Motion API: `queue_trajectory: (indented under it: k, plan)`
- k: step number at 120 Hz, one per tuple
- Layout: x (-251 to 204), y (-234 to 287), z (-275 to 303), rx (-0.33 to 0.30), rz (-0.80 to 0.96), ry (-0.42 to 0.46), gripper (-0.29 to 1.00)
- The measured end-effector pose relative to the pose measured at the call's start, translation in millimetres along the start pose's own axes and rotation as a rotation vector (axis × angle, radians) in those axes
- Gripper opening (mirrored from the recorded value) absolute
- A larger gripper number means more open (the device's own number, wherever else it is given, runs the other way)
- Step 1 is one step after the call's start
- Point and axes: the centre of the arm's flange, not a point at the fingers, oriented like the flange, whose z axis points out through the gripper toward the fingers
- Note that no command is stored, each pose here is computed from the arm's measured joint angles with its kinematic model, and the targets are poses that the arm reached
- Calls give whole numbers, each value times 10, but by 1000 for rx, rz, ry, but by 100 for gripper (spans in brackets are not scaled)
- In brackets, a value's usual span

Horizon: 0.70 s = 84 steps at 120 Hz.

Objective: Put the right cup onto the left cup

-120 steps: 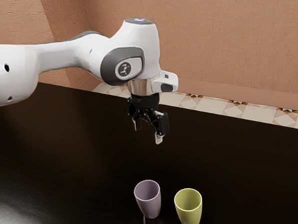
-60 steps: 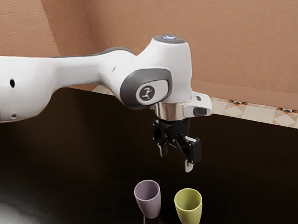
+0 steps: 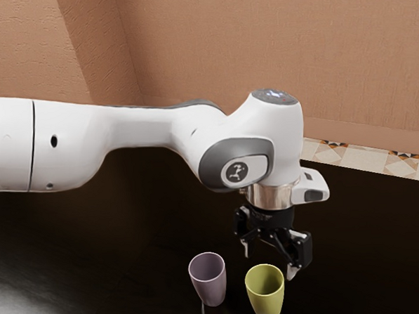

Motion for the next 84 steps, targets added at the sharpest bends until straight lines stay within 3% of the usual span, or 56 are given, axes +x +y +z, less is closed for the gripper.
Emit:
queue_trajectory:
  k: [48, 84]
  plan:
    - [338, 49, 196, -4, -122, 9, 70]
    - [322, 134, 315, -19, -177, 24, 70]
